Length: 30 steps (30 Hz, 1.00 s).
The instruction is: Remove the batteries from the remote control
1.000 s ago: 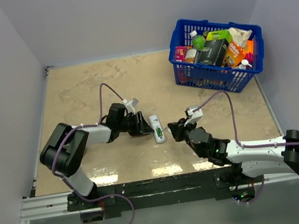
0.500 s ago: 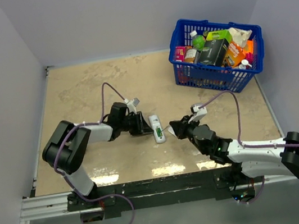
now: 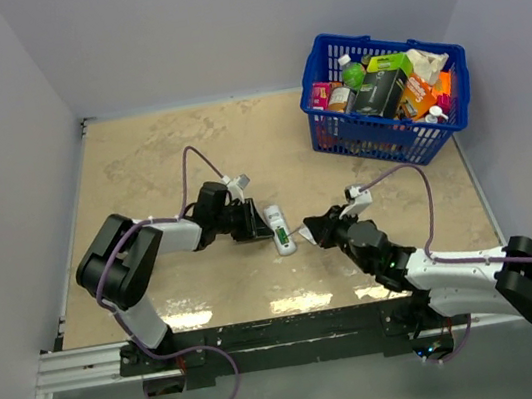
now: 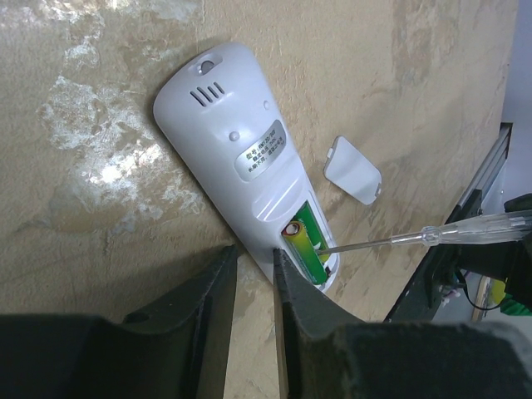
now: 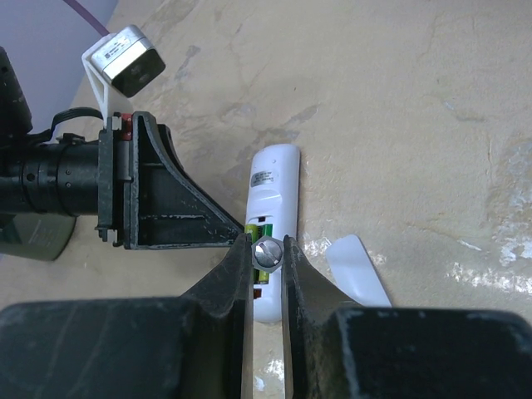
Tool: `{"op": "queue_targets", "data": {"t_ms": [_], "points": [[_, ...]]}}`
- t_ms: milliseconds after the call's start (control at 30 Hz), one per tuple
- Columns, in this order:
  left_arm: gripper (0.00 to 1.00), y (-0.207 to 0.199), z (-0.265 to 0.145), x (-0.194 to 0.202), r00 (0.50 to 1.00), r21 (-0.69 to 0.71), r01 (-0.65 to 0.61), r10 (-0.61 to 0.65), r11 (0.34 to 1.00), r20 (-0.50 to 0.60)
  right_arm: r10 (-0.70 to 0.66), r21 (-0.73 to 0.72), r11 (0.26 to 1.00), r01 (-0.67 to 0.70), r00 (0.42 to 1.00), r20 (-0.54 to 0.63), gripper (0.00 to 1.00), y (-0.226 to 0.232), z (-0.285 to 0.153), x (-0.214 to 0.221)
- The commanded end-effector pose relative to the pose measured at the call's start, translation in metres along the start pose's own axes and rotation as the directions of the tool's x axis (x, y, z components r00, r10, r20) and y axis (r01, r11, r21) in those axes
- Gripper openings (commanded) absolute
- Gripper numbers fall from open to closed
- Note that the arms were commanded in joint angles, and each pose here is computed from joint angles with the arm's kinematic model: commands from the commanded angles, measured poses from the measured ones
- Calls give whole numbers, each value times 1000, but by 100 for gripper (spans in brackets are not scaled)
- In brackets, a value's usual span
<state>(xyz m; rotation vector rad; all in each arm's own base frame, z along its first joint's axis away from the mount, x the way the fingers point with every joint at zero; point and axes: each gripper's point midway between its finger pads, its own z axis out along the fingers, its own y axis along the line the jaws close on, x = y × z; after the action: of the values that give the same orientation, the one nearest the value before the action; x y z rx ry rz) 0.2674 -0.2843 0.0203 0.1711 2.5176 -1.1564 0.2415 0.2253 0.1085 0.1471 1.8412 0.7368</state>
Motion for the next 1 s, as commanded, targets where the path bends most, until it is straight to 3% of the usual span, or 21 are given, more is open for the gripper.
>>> {"op": "queue_targets", "data": {"t_ms": [0,967], "points": [[29,26,0,18,999,-127,-4,-1,992,-40,-77,52,995,81,993,-88,0,-19,-3,20],[28,29,-11,29,999,-136,-1,-4,991,-34,-203,-50,979,200,977,-61,0,51,39,-22]]}}
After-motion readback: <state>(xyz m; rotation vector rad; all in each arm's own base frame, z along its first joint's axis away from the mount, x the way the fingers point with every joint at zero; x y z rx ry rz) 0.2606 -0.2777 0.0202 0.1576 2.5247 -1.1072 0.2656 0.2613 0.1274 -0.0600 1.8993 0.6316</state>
